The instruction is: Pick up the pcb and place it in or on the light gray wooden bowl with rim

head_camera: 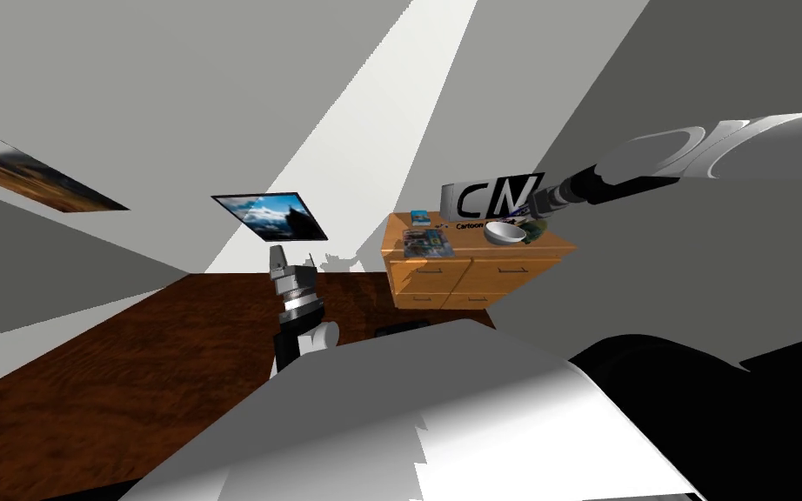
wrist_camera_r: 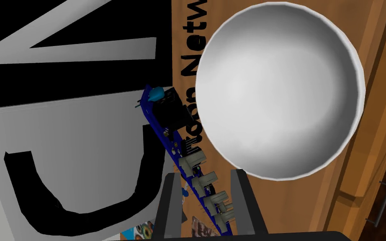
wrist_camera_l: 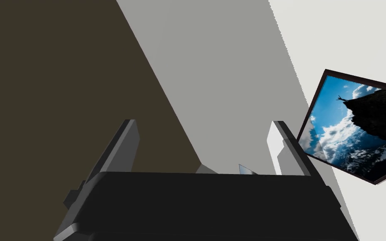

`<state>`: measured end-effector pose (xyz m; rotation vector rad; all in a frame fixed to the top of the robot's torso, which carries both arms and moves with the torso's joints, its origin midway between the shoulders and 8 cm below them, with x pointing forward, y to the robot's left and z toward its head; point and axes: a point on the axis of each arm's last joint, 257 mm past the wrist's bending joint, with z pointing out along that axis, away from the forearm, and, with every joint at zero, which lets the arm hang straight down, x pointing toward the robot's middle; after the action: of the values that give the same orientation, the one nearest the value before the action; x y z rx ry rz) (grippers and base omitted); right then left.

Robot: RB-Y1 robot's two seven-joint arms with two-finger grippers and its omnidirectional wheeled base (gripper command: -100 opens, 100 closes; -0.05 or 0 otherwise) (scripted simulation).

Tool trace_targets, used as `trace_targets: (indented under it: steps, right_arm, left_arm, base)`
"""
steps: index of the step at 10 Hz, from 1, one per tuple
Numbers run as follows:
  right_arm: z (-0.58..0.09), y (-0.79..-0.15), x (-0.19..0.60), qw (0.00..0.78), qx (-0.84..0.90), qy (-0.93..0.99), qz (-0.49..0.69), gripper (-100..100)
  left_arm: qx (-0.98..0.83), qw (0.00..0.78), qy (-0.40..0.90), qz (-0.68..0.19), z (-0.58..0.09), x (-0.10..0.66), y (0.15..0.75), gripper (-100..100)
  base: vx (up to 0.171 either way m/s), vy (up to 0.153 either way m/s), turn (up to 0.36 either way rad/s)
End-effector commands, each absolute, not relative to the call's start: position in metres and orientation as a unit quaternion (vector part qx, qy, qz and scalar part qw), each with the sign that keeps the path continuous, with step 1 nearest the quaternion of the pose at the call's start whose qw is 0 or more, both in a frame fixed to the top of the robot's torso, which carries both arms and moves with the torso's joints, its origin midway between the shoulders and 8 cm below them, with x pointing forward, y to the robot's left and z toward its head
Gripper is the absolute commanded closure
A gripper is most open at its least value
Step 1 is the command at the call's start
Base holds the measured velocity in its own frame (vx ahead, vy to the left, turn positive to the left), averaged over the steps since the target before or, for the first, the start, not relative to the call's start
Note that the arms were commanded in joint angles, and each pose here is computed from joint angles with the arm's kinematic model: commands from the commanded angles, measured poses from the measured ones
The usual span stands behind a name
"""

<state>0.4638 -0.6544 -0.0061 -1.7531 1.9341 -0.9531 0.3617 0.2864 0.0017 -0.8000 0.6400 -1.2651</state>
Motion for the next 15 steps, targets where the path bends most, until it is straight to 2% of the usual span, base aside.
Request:
trace_targets:
  steps: [1,6,7,11,12,13,15]
  right_arm:
    - [-0.011,-0.645,0.464,0.191,-0.612,0.697,-0.321,100]
    - [-0.016,-0.629,0.466,0.205,-0.602,0.713,-0.295,100]
    - [-0.016,-0.629,0.466,0.206,-0.601,0.714,-0.293,-100]
    - [-0.016,-0.629,0.466,0.205,-0.601,0.714,-0.293,-100]
    - [-0.016,-0.629,0.466,0.205,-0.601,0.714,-0.293,0]
    - [0.001,-0.614,0.477,0.208,-0.609,0.708,-0.292,-100]
    - [0.018,-0.599,0.488,0.209,-0.617,0.701,-0.29,-100]
  left_arm:
    - [-0.357,0.687,0.286,-0.565,0.002,0.362,0.286,0]
    - [-0.357,0.687,0.286,-0.565,0.002,0.362,0.286,0]
    - [-0.357,0.687,0.286,-0.565,0.002,0.362,0.286,0]
    - [-0.357,0.687,0.286,-0.565,0.002,0.362,0.286,0]
    - [-0.357,0.687,0.286,-0.565,0.002,0.362,0.286,0]
    - [-0.357,0.687,0.286,-0.565,0.002,0.362,0.286,0]
    - [-0.357,0.687,0.286,-0.565,0.002,0.362,0.286,0]
  base:
    - [0.076,-0.068,-0.111]
    - [0.075,-0.048,-0.087]
    - [0.006,-0.004,0.005]
    - [0.0,0.0,0.0]
    - [0.0,0.0,0.0]
    - [0.013,-0.017,-0.124]
    - [0.017,-0.024,-0.11]
